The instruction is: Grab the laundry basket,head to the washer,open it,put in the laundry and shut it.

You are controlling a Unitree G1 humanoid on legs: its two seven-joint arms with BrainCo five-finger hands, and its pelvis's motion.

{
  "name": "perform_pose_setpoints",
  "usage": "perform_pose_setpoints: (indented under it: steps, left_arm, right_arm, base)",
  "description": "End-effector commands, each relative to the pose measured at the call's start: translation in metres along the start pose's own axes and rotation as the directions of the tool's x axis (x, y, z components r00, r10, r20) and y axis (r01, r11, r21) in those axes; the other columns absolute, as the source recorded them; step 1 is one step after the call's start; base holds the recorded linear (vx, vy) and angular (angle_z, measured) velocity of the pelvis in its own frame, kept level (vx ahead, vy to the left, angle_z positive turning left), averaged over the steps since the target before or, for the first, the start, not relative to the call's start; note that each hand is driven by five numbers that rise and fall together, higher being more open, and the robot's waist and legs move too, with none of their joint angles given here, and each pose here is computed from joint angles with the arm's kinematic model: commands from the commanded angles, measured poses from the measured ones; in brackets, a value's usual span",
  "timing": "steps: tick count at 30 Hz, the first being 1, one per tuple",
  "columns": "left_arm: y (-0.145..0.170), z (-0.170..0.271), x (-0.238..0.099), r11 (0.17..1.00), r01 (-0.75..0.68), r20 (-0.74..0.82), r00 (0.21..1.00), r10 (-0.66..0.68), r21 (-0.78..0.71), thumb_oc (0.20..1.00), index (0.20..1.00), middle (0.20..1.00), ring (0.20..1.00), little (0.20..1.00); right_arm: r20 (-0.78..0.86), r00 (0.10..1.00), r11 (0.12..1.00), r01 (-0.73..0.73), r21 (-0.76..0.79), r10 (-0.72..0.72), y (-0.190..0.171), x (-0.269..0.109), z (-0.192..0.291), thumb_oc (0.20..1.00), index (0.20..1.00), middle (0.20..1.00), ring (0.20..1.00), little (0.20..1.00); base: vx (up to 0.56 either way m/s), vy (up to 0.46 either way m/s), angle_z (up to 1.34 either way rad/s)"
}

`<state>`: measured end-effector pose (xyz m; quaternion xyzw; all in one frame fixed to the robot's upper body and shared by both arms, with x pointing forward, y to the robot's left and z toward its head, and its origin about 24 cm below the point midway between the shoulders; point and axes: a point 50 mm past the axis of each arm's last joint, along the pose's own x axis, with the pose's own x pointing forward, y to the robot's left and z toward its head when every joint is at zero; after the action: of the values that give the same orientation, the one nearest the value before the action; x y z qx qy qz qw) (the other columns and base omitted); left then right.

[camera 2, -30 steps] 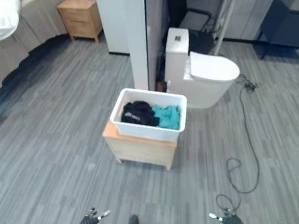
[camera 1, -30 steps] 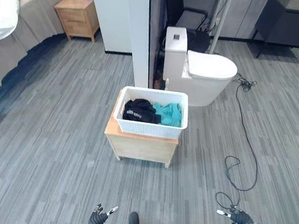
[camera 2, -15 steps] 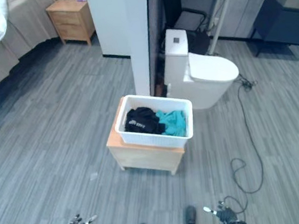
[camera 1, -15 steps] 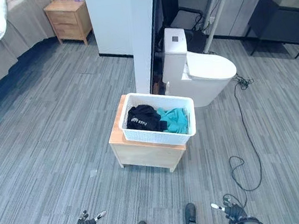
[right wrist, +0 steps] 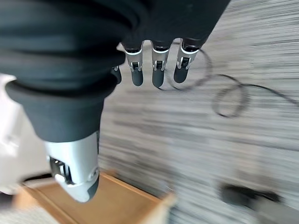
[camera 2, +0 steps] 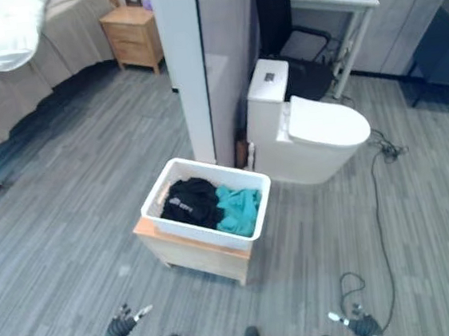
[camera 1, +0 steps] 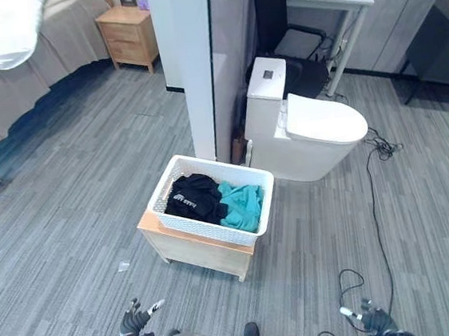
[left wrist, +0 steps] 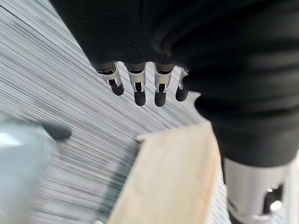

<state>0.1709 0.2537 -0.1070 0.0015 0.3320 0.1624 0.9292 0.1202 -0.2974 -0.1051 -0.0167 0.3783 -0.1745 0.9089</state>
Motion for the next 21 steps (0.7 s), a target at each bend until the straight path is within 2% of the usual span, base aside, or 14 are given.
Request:
perform_pose_setpoints:
  steps: [1,6,8,10,11,14,17,18,19,20,21]
  left_arm:
    - [0.024,0.030,0.001,0.996,-0.081,0.122,0.989,0.085,-0.041,1.000,1.000,1.000,1.000,1.000]
    - [0.048,0.064,-0.006,0.991,-0.135,0.252,0.959,0.132,-0.008,1.000,1.000,1.000,1.000,1.000]
    - [0.060,0.094,-0.011,0.988,-0.151,0.356,0.925,0.135,0.018,1.000,1.000,1.000,1.000,1.000]
    - [0.060,0.103,-0.012,0.988,-0.155,0.382,0.914,0.135,0.023,1.000,1.000,1.000,1.000,1.000]
    - [0.063,0.148,-0.020,0.983,-0.171,0.526,0.843,0.113,0.062,1.000,1.000,1.000,1.000,1.000]
    - [0.057,0.211,-0.031,0.965,-0.235,0.696,0.713,0.088,0.119,1.000,1.000,1.000,1.000,1.000]
    - [0.042,0.270,-0.040,0.956,-0.261,0.799,0.599,0.051,0.134,1.000,1.000,1.000,1.000,1.000]
    - [0.042,0.273,-0.040,0.956,-0.262,0.802,0.595,0.052,0.132,1.000,1.000,1.000,1.000,1.000]
    - [0.038,0.292,-0.043,0.955,-0.262,0.820,0.571,0.036,0.141,1.000,1.000,1.000,1.000,1.000]
    - [0.034,0.334,-0.052,0.945,-0.286,0.851,0.525,0.018,0.157,1.000,1.000,1.000,1.000,1.000]
    - [0.031,0.348,-0.056,0.941,-0.292,0.858,0.513,0.004,0.169,1.000,1.000,1.000,1.000,1.000]
  right_arm:
    - [0.162,0.986,0.998,0.050,-0.024,-0.046,-0.020,-0.002,0.038,1.000,1.000,1.000,1.000,1.000]
    - [0.347,0.938,0.989,0.047,-0.137,0.003,-0.021,-0.010,0.093,1.000,1.000,1.000,1.000,1.000]
    - [0.425,0.904,0.981,0.049,-0.187,0.036,-0.019,-0.014,0.120,1.000,1.000,1.000,1.000,1.000]
    - [0.443,0.896,0.980,0.047,-0.192,0.044,-0.016,-0.013,0.128,1.000,1.000,1.000,1.000,1.000]
    - [0.521,0.850,0.975,0.043,-0.219,0.079,-0.006,-0.013,0.161,1.000,1.000,1.000,1.000,1.000]
    - [0.608,0.785,0.966,0.050,-0.255,0.120,0.011,-0.016,0.202,1.000,1.000,1.000,1.000,1.000]
    - [0.672,0.731,0.964,0.077,-0.254,0.119,0.026,-0.017,0.243,1.000,1.000,1.000,1.000,1.000]
    - [0.675,0.728,0.965,0.078,-0.251,0.116,0.026,-0.016,0.245,1.000,1.000,1.000,1.000,1.000]
    - [0.694,0.712,0.963,0.095,-0.250,0.110,0.030,-0.018,0.261,1.000,1.000,1.000,1.000,1.000]
    - [0.718,0.693,0.964,0.142,-0.224,0.065,0.030,-0.019,0.285,1.000,1.000,1.000,1.000,1.000]
    - [0.731,0.680,0.964,0.152,-0.220,0.060,0.033,-0.022,0.295,1.000,1.000,1.000,1.000,1.000]
  base:
    - [0.17,0.137,-0.06]
    - [0.14,0.199,-0.13]
    - [0.06,0.203,-0.21]
    - [-0.05,0.140,-0.16]
    - [-0.15,0.149,-0.14]
    - [-0.22,0.127,-0.08]
    - [-0.20,0.053,0.05]
    - [-0.13,0.035,0.07]
    - [-0.14,0.041,0.06]
    - [-0.17,0.044,0.01]
    - [-0.14,0.029,0.02]
